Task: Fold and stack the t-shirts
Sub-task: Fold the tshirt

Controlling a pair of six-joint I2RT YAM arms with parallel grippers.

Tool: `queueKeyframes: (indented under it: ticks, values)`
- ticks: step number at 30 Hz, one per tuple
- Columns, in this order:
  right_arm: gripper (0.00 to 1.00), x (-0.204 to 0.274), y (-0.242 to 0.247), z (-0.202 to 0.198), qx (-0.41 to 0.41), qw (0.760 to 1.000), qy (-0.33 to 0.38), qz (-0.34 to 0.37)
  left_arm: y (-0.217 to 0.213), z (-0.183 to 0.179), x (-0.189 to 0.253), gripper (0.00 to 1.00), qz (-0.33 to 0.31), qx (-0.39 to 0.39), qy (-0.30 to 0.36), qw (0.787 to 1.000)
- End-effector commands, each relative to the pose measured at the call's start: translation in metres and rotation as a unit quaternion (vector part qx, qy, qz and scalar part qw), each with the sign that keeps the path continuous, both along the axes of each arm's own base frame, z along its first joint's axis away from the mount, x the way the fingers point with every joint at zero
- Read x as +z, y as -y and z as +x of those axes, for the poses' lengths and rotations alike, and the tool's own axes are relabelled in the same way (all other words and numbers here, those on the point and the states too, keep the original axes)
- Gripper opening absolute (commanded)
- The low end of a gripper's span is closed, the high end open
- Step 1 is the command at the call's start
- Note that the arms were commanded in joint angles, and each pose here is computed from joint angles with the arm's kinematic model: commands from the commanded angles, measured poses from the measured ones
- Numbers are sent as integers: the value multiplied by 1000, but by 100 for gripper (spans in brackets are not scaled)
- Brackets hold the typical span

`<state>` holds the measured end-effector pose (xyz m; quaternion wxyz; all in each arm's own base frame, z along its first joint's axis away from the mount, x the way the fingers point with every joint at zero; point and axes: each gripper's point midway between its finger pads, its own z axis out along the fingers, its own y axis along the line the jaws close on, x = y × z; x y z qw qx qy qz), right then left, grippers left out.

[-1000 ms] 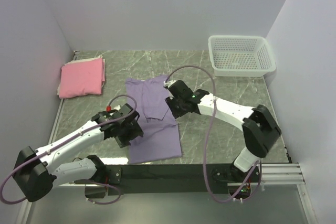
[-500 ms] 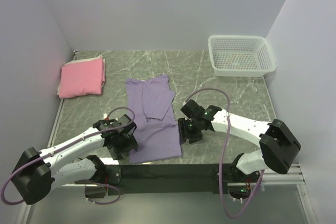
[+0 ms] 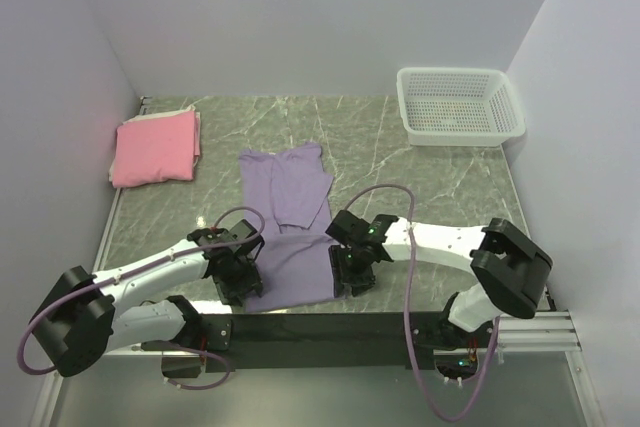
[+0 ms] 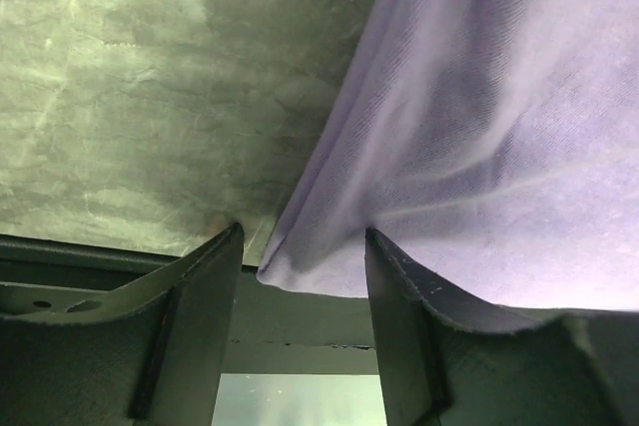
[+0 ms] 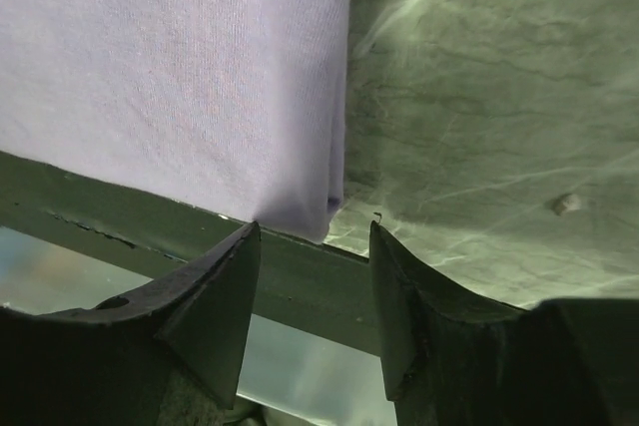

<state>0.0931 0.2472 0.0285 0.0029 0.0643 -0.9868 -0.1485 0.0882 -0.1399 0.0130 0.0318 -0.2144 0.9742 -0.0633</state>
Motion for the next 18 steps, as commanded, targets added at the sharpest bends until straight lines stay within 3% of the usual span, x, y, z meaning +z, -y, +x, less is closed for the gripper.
queueKeyframes:
  ticks: [1,14,17,18]
  values:
    - [54,-3,-7,-2,-11,1000,-8,10,3,-8,-7,58,-15,-17,-14,1000]
    - [41,-25,-4,-9,0,999,-36,-32,2,-30,-23,58,-13,-31,-61,998]
    - [33,-25,-4,-8,1,999,-35,-33,2,-35,-26,57,-15,-33,-67,997]
    - [25,-26,-4,-7,0,999,-34,-33,1,-36,-27,55,-14,-33,-68,997]
